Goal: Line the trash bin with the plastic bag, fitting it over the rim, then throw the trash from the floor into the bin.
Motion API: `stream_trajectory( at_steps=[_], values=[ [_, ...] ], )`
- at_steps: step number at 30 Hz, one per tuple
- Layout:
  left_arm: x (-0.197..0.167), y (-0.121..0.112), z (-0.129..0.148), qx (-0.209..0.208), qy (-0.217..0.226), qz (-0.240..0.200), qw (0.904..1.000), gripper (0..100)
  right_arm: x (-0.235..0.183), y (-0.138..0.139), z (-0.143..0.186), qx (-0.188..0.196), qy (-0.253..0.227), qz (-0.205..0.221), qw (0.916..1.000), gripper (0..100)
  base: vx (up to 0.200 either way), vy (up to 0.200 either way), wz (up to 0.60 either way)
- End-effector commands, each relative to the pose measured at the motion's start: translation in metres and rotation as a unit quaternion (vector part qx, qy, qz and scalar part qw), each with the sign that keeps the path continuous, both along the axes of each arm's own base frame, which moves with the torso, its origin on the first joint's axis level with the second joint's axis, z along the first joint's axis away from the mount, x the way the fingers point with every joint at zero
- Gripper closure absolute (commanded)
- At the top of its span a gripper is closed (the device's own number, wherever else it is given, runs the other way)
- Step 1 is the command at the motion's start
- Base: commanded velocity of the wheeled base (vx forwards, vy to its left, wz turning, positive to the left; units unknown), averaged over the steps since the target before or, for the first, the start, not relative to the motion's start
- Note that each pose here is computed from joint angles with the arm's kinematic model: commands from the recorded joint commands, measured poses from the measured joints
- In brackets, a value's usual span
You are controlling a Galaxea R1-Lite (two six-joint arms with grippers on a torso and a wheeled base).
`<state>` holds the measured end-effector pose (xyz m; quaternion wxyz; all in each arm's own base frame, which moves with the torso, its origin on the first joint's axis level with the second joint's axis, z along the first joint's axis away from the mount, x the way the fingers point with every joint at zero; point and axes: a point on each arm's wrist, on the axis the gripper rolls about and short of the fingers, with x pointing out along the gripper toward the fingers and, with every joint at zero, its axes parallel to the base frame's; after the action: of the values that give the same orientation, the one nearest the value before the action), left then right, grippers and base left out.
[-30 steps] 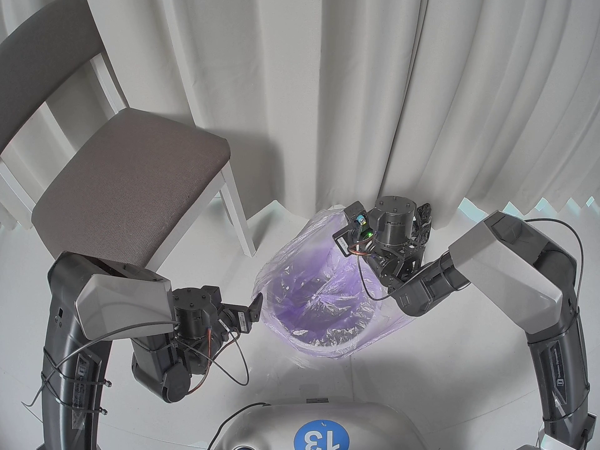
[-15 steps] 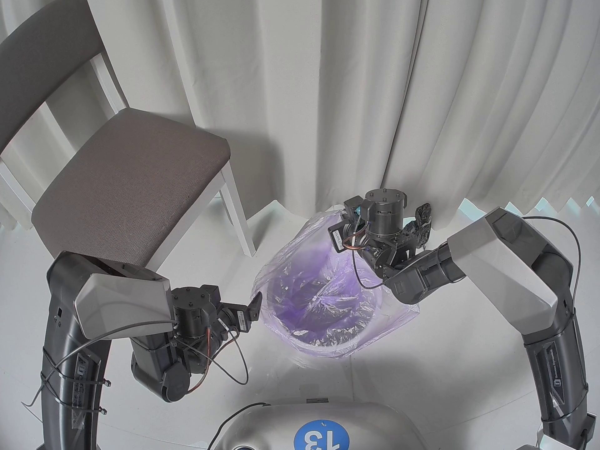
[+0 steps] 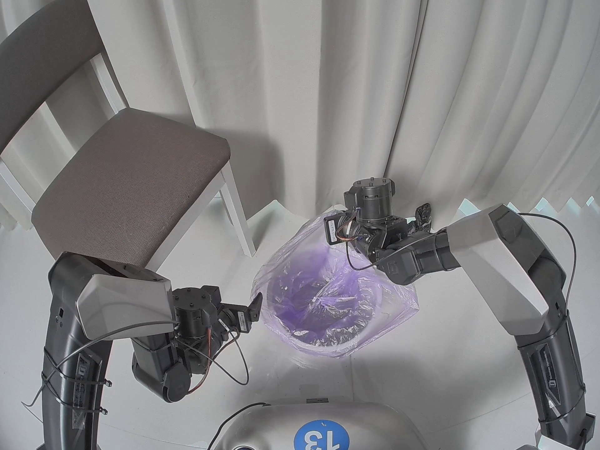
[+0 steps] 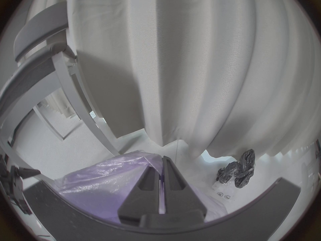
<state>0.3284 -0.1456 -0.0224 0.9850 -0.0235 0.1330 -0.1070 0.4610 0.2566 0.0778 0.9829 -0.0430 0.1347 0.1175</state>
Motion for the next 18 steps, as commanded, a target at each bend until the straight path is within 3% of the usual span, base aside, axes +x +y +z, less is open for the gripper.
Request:
stream_trajectory(
  at_steps=[1,10,18],
  values=[
    [0.001,0.0,0.001,-0.004,-0.008,0.0,1.0,0,0.004,0.003,0.011,0.021,0.004,0.001,0.9998,100,0.0,0.0,0.0],
    [0.0,0.0,0.001,-0.003,-0.007,0.001,1.0,0,0.013,0.001,0.006,0.033,0.036,-0.008,0.9988,100,0.0,0.0,0.0],
    [0.0,0.0,0.001,-0.003,-0.007,0.001,1.0,0,0.015,-0.002,0.006,0.037,0.035,-0.007,0.9987,100,0.0,0.0,0.0]
  ],
)
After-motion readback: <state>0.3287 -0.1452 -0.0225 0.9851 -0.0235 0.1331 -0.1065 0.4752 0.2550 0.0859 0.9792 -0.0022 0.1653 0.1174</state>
